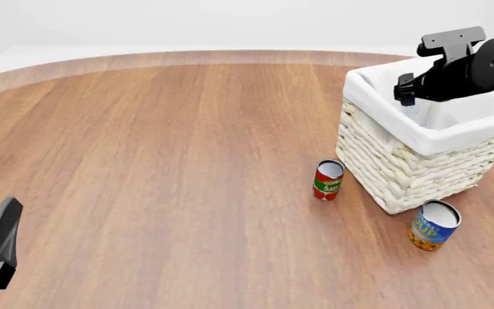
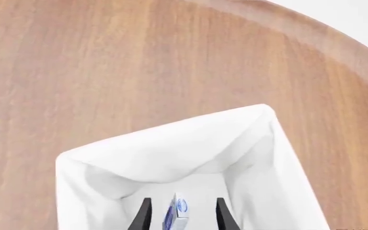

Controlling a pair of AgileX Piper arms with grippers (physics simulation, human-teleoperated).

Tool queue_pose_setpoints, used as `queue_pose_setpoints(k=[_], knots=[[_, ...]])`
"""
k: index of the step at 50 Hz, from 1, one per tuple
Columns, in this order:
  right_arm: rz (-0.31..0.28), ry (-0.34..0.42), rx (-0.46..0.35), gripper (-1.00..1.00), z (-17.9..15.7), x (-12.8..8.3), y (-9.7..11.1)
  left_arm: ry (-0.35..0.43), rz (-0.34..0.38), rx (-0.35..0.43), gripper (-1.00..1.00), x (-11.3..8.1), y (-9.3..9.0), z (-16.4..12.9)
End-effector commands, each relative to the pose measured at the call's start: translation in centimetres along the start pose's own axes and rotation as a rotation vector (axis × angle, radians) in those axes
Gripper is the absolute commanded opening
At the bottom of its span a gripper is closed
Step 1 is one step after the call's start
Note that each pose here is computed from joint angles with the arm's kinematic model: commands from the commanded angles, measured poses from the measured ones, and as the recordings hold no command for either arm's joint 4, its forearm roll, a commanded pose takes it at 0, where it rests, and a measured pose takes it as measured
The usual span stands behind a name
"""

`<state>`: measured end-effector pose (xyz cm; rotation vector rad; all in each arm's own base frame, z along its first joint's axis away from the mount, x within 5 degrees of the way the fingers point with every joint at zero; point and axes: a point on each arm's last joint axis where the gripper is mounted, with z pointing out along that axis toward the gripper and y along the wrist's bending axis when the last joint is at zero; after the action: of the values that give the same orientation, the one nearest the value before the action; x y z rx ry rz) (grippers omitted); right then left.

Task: Pick up the alphabet soup and the cream cheese box, and put them in the basket.

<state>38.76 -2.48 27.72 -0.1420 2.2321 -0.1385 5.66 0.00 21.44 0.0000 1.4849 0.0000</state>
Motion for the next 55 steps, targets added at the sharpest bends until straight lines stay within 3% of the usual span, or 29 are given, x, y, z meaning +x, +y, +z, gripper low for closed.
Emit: queue_pose_setpoints(k=[1, 21, 43, 55], knots=[[0.003, 0.002, 0.010, 1.00, -0.1, -0.2, -0.5, 0.000, 0.000, 0.000, 1.00, 0.0, 0.0, 0.0], [0.000, -0.036, -0.002, 1.00, -3.3, -0.5, 0.3, 0.000, 0.000, 0.000, 1.00, 0.0, 0.0, 0.0], [0.002, -0.154, -0.039, 1.00, -8.9, -1.1, 2.3, 0.000, 0.000, 0.000, 1.00, 0.0, 0.0, 0.0], [-0.012, -0.171, -0.047, 1.00, -11.0, -1.5, 2.6, 0.000, 0.000, 0.000, 1.00, 0.0, 0.0, 0.0]])
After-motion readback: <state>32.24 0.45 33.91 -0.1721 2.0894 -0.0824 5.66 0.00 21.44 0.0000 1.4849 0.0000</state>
